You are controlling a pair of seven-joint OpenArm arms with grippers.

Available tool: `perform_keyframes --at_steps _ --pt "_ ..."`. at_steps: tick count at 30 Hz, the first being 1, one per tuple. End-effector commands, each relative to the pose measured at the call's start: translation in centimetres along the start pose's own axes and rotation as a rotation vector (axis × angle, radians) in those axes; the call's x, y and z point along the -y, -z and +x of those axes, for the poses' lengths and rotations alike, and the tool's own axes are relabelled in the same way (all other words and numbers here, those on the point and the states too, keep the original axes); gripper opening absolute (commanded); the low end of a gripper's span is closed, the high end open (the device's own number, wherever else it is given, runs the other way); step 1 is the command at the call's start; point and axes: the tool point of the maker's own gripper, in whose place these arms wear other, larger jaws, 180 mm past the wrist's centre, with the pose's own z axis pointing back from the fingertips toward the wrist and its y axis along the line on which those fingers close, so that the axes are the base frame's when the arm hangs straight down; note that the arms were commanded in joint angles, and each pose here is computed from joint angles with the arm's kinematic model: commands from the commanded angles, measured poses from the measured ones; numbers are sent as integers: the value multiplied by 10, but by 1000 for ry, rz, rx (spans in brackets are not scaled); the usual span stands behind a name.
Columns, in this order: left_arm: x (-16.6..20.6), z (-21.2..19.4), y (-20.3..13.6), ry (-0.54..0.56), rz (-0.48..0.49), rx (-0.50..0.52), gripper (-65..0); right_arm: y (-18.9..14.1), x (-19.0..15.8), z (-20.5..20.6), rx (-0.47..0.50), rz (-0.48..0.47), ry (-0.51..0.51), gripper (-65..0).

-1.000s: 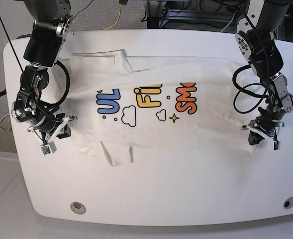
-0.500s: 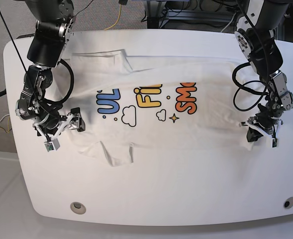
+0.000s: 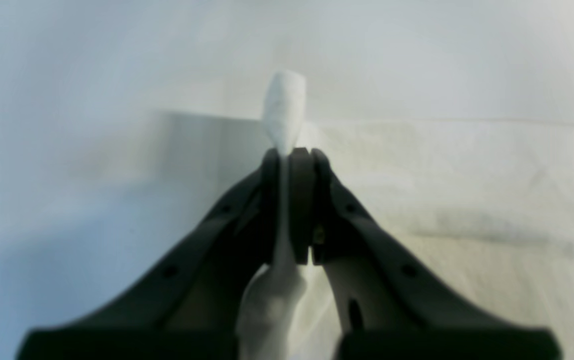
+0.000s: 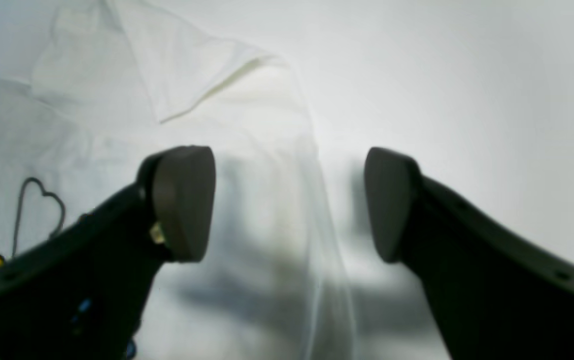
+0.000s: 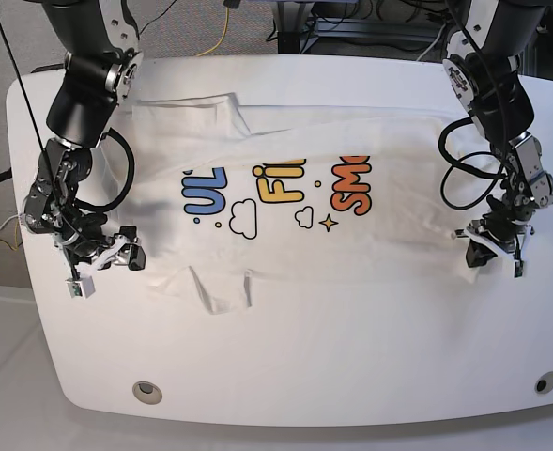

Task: Fold the T-shirt properly
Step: 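Hold both side edges and adjust the grippers' grip on the shirt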

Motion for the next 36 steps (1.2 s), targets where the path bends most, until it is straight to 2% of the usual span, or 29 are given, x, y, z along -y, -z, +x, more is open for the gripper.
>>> perform_keyframes --at_steps 1,5,22,36 --pt "-4 30 -3 14 2 79 -623 -2 4 23 75 8 11 -176" --pt "-4 29 -3 14 2 77 -623 4 4 19 78 20 37 -152" --pt "-4 23 -3 16 1 65 -623 15 0 3 74 42 86 -154" --pt "-4 23 -3 17 0 64 -623 30 -34 -15 50 102 105 -155"
